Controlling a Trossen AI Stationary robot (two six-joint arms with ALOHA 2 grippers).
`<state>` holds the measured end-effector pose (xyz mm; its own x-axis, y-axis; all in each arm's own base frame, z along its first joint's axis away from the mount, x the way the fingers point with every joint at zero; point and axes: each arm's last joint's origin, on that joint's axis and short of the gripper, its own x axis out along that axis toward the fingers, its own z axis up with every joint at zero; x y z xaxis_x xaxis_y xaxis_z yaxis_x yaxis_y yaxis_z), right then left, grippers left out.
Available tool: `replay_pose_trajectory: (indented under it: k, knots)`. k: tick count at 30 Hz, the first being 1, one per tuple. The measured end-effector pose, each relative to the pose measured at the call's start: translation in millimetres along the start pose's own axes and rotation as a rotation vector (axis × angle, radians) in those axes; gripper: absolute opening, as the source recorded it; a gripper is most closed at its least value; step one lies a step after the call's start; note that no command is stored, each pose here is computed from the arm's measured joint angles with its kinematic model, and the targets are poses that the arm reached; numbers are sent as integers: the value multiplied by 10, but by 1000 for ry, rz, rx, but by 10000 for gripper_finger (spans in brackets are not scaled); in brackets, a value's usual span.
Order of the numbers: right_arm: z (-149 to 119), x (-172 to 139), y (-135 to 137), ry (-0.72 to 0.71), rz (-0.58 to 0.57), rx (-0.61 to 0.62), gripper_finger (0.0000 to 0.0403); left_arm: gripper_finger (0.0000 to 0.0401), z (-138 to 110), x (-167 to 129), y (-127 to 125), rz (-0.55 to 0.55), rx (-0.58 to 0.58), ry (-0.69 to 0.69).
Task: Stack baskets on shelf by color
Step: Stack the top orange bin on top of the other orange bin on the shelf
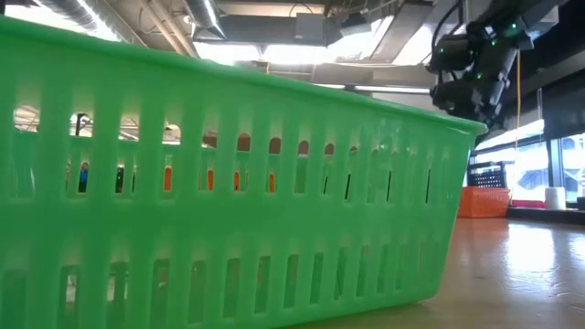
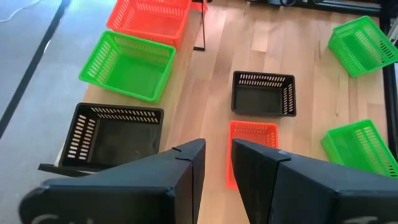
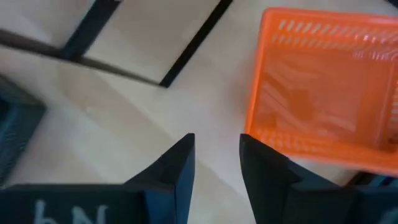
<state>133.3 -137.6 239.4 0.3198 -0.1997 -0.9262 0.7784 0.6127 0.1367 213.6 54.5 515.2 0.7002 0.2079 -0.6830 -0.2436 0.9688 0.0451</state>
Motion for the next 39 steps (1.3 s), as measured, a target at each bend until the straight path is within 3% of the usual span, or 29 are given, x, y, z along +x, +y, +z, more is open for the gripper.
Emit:
replay_pose_trajectory:
  k: [10, 24, 39]
  knots:
    - [-106, 202, -177, 6, -27, 62, 122, 70, 0, 11, 0, 0, -4, 6]
    - [-126, 278, -197, -6, -37, 74, 122, 70, 0, 11, 0, 0, -3, 6]
    - [-57, 602, -246, 116, -94, 125, 122, 70, 1, 12, 0, 0, -3, 6]
